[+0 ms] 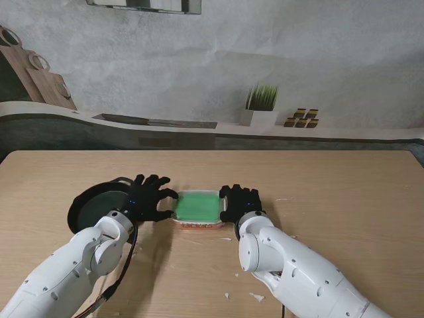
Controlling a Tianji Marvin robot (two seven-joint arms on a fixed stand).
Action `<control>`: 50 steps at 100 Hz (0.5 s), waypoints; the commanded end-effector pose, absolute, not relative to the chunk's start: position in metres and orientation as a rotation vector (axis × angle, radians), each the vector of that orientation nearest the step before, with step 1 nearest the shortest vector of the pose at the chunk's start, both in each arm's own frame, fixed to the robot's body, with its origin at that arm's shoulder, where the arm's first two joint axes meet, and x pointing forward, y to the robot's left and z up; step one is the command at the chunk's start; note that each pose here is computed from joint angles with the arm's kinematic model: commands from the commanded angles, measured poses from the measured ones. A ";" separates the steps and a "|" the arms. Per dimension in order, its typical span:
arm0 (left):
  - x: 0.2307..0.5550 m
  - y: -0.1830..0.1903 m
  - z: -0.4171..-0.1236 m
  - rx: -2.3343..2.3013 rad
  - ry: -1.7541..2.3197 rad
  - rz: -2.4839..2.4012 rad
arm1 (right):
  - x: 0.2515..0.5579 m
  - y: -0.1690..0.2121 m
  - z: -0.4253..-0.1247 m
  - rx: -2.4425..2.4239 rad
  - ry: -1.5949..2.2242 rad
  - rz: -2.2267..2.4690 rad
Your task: Load dumplings into a food container
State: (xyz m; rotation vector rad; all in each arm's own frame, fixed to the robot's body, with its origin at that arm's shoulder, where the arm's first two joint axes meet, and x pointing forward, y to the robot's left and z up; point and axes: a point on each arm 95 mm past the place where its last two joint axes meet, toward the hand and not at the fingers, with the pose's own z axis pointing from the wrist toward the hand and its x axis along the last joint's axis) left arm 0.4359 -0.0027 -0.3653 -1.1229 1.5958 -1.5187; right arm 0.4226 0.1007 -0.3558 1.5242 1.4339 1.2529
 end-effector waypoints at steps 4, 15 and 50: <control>0.435 -0.005 -0.373 -1.165 1.642 -1.469 | 0.408 0.097 -0.385 1.587 1.500 1.172; 0.435 -0.004 -0.374 -1.177 1.668 -1.426 | 0.407 0.097 -0.387 1.592 1.507 1.153; 0.433 -0.002 -0.381 -1.200 1.689 -1.371 | 0.406 0.094 -0.396 1.615 1.520 1.086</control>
